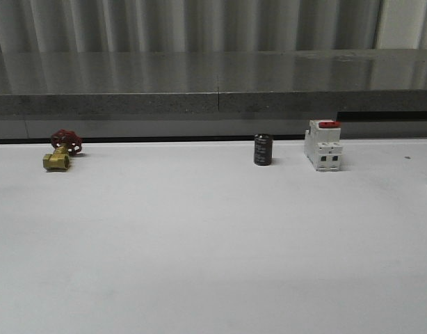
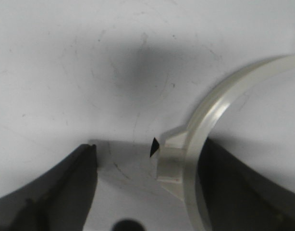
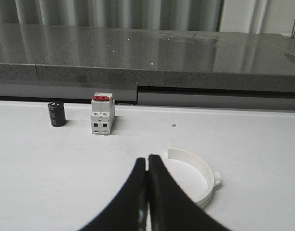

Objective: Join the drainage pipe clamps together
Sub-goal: 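Lower the left gripper onto the white clamp half's tab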

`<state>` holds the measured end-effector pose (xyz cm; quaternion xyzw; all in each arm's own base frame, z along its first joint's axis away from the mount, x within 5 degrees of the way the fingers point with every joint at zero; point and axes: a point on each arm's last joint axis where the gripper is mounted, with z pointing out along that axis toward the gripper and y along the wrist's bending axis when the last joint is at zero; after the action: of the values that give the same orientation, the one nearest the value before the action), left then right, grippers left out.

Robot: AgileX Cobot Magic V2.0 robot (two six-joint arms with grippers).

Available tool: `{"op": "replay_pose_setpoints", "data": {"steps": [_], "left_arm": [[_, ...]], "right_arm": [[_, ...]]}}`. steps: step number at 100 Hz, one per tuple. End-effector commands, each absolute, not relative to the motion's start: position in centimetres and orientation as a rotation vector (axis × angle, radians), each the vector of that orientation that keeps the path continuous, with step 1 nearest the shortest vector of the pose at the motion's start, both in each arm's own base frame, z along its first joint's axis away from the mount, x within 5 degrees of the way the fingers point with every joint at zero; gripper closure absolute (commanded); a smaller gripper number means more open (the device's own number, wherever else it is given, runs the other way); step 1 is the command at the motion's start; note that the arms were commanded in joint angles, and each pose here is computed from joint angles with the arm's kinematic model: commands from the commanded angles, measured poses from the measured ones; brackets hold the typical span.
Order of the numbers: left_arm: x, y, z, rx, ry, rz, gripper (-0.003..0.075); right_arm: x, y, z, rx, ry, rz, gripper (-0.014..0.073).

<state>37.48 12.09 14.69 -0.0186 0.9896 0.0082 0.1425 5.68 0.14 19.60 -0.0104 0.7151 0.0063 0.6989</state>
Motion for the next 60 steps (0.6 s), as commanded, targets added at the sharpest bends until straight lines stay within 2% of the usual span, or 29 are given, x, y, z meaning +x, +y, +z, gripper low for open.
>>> {"op": "replay_pose_setpoints", "data": {"steps": [1, 13, 23, 43, 60], "left_arm": [[38.0, 12.2, 17.4, -0.065, 2.764, 0.047, 0.0387], [37.9, 12.0, 17.4, -0.078, 2.772, 0.025, 0.0621], [37.8, 11.9, 17.3, -0.095, 2.780, -0.002, 0.0743], [37.4, 10.4, 19.2, -0.111, 2.777, -0.091, 0.0741], [36.9, 7.1, 23.2, -0.121, 2.713, -0.124, 0.0741]], "right_arm": [[5.4, 0.1, 21.0, -0.028, 1.474, 0.002, 0.0662], [5.4, 0.1, 21.0, -0.028, 1.474, 0.002, 0.0662], [5.4, 0.1, 21.0, -0.028, 1.474, 0.002, 0.0662], [5.4, 0.1, 21.0, -0.028, 1.474, 0.002, 0.0662], [5.4, 0.1, 21.0, -0.028, 1.474, 0.002, 0.0662]]}}
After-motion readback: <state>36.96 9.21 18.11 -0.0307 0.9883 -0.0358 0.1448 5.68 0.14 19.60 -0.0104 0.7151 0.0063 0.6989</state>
